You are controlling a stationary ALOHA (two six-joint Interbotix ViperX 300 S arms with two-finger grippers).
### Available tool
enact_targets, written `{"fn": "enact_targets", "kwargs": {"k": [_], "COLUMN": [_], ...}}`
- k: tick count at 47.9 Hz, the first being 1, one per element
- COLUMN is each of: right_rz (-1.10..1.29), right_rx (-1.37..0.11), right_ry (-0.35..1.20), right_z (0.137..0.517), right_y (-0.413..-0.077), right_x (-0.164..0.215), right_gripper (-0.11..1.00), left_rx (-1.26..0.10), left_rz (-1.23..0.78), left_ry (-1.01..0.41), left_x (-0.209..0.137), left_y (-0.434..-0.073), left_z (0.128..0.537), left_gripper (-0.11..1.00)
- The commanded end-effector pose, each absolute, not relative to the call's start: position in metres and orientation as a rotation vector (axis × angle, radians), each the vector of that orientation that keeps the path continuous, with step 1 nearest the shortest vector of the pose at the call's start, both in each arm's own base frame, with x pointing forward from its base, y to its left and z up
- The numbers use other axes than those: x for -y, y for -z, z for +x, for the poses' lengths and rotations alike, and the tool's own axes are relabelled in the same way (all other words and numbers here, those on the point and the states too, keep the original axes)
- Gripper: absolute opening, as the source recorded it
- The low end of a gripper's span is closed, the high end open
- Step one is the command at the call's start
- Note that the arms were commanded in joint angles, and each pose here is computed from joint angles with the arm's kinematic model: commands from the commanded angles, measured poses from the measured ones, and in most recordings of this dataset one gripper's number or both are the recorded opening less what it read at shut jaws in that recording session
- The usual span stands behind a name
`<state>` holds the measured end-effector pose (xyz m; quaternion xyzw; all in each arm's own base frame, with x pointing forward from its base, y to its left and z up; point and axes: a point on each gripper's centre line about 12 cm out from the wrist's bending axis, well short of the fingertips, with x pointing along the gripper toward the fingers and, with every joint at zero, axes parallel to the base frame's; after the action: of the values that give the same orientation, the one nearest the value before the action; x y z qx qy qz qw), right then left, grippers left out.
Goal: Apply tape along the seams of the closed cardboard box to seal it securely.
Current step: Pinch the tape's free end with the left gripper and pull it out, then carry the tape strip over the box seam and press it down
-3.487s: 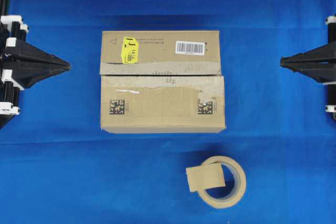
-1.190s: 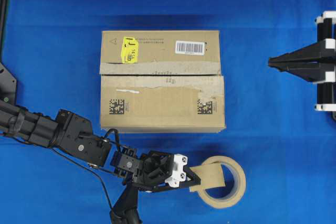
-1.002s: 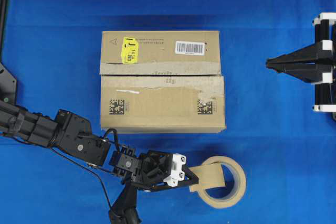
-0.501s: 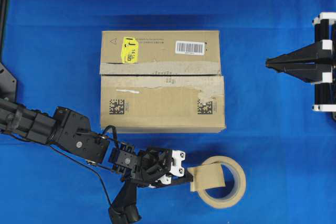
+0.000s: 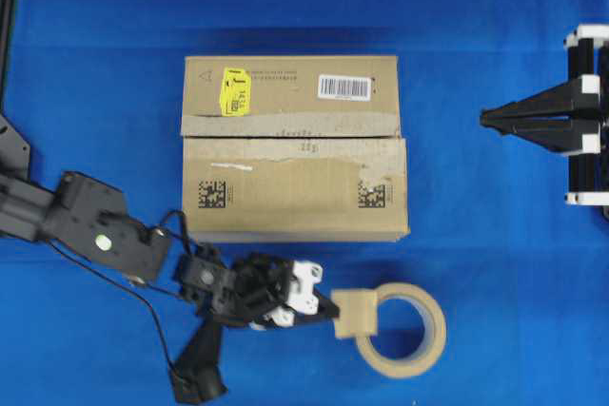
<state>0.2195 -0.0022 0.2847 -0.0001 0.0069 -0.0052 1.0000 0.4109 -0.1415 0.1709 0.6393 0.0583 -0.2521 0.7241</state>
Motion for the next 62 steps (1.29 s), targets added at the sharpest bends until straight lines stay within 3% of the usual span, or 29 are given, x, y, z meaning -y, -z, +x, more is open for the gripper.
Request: {"fn": "enact_targets", "kwargs": {"k": [1, 22, 39, 62], "right_rz": [0.001, -0.001, -0.062, -0.121], "right_rx": [0.014, 0.074, 0.094, 0.040], "right_ry": [0.008, -0.010, -0.009, -0.006], "right_z": [0.220, 0.224, 0.227, 0.240], "right_y": [-0.293, -0.324, -0.335, -0.321], "right_x": [0.002, -0.002, -0.003, -0.002], "right_gripper": [0.00, 0.00, 0.00, 0.00], "left_rx": [-0.074, -0.052, -0.150, -0.259], "left_rz": [1.437, 1.484, 1.551, 1.553], "left_ry": [0.504, 0.338, 0.218, 0.229], "left_x": [0.134, 0.075, 0.017, -0.005], "left_y": [-0.202, -0.242, -0.248, -0.241], "left_z": [0.406, 0.364, 0.341, 0.349], "left_gripper": [0.00, 0.00, 0.00, 0.00]}}
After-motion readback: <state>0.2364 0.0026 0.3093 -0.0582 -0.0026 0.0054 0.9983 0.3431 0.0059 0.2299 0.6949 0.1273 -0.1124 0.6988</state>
